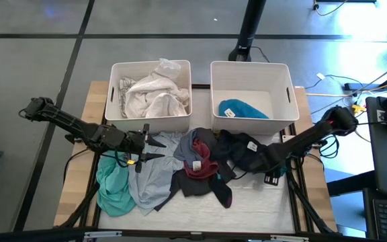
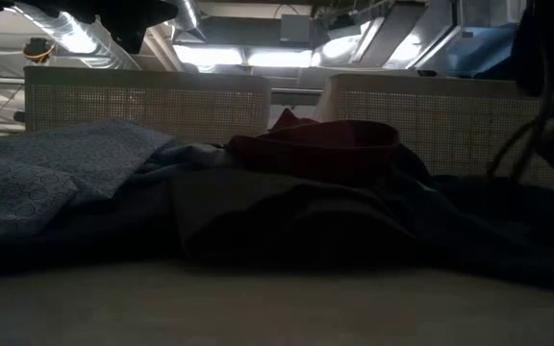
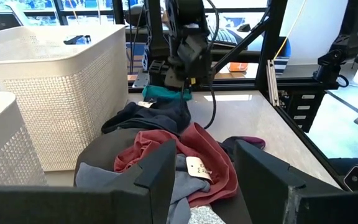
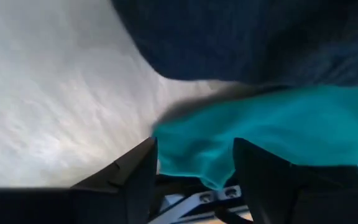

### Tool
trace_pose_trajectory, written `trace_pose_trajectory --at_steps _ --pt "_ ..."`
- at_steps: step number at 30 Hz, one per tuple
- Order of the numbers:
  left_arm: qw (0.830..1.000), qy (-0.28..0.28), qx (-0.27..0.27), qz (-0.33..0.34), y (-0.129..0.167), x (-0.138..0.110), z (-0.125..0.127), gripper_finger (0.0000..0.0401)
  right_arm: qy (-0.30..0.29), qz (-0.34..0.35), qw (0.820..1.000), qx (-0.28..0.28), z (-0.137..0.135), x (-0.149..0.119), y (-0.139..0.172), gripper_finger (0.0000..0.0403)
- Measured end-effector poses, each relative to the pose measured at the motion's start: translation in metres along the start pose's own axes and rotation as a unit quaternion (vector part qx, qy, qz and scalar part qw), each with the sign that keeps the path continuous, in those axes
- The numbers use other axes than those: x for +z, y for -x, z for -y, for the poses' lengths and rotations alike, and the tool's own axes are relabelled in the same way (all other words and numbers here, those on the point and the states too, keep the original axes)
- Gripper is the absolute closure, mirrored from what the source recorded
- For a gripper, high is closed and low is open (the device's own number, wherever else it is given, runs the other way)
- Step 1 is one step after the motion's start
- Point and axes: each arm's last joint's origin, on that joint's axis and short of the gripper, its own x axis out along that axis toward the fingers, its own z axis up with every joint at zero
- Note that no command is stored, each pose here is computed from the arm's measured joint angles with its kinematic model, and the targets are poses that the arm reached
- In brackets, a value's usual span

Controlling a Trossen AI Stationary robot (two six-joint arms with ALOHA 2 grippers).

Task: Sort clothes
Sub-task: Put the blue sock into the right white bin

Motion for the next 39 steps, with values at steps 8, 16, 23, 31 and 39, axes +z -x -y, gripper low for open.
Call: trace_pose_trajectory --at_steps 8,16,23,31,39 --pt "1.000 0.000 0.000 0.000 0.000 0.000 0.000 0.0248 0.003 -0.041 0.998 -0.037 0.001 0.008 -0.024 0.0194" --pt "1.000 0.000 0.000 0.000 0.000 0.000 0.000 0.0248 0.043 -0.044 0.997 -0.038 0.002 0.009 -0.030 0.0239" --pt "1.000 0.000 0.000 0.000 0.000 0.000 0.000 0.0248 0.092 -0.043 0.995 -0.013 0.000 0.010 -0.030 0.0366" --pt "1.000 0.000 0.000 0.000 0.000 0.000 0.000 0.0248 0.126 -0.031 0.992 0.012 -0.012 0.015 -0.010 0.0374" --pt "1.000 0.000 0.000 0.000 0.000 0.000 0.000 0.0248 0.156 0.000 0.987 0.042 -0.031 0.020 0.033 0.0397"
